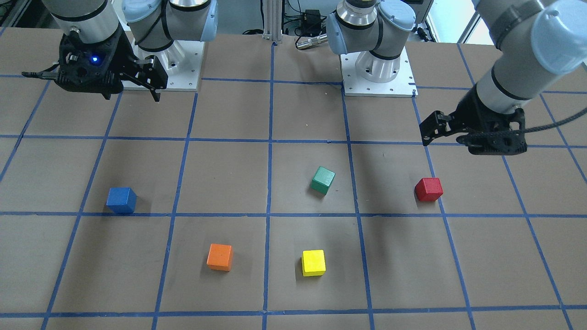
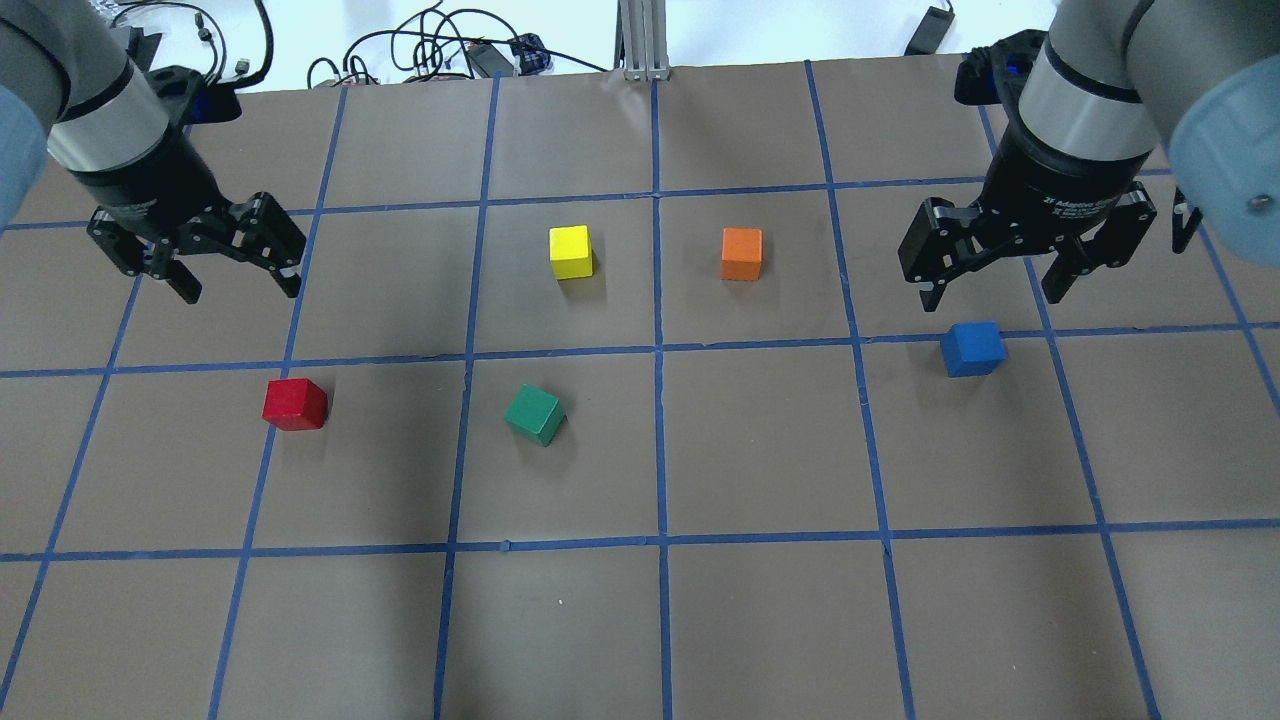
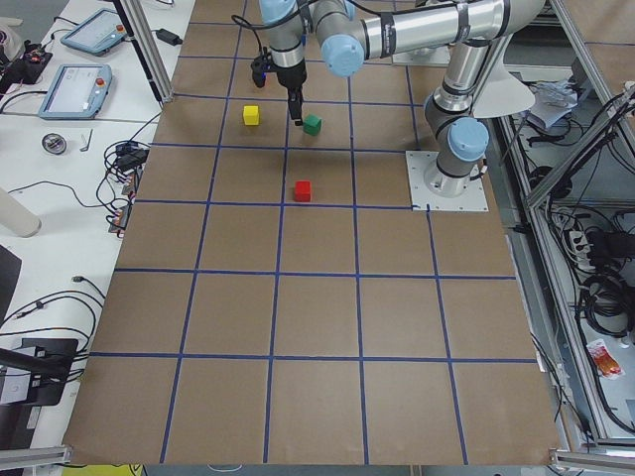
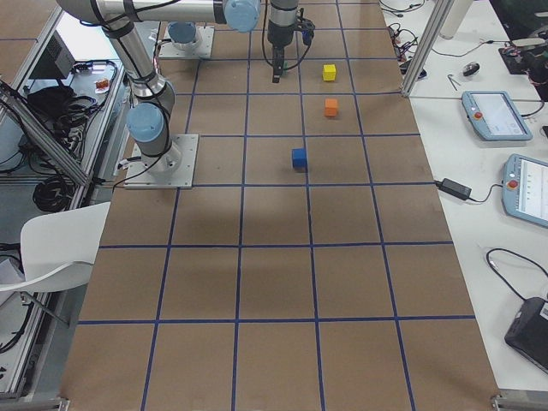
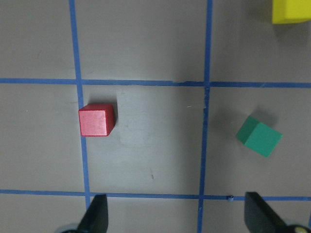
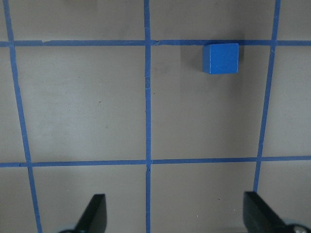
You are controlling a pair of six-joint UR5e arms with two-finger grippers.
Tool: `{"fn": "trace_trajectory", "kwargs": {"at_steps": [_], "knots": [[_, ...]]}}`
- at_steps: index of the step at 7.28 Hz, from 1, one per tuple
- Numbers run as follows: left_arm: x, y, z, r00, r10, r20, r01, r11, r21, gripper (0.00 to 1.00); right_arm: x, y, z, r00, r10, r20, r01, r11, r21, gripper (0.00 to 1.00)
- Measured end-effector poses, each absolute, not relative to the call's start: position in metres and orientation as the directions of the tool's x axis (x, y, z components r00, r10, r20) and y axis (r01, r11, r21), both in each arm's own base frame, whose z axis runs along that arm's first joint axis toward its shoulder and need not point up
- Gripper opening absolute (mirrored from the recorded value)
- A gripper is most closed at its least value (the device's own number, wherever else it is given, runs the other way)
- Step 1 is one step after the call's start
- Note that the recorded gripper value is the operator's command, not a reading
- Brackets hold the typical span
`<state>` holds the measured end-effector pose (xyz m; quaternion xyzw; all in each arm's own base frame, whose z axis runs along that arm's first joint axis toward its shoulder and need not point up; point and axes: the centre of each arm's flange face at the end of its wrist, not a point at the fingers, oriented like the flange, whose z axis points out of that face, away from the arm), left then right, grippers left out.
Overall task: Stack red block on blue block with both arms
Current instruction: 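Move the left gripper down toward the red cube, then close the left gripper on the red cube and lift it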
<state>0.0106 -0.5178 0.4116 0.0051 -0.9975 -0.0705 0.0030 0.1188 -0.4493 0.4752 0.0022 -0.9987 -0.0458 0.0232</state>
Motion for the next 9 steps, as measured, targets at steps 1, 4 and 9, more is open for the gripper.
{"fn": "trace_trajectory", "kwargs": {"at_steps": [1,4,9], "knots": [[0.043,-0.52,0.379,-1.0,0.006,0.015,0.008,0.991,0.131,1.0,0.119,-0.449,0.475,-0.999,-0.006,0.046,-0.002,0.996,0.092,1.0],[0.07,-0.504,0.269,-0.999,0.036,0.003,0.036,0.997,0.071,1.0,0.119,-0.449,0.475,-0.999,-0.006,0.046,-0.002,0.996,0.092,1.0],[0.068,-0.493,0.193,-0.992,0.124,0.012,0.125,0.989,0.074,0.54,0.12,-0.445,0.478,-0.999,-0.007,0.04,-0.004,0.996,0.085,1.0]]}}
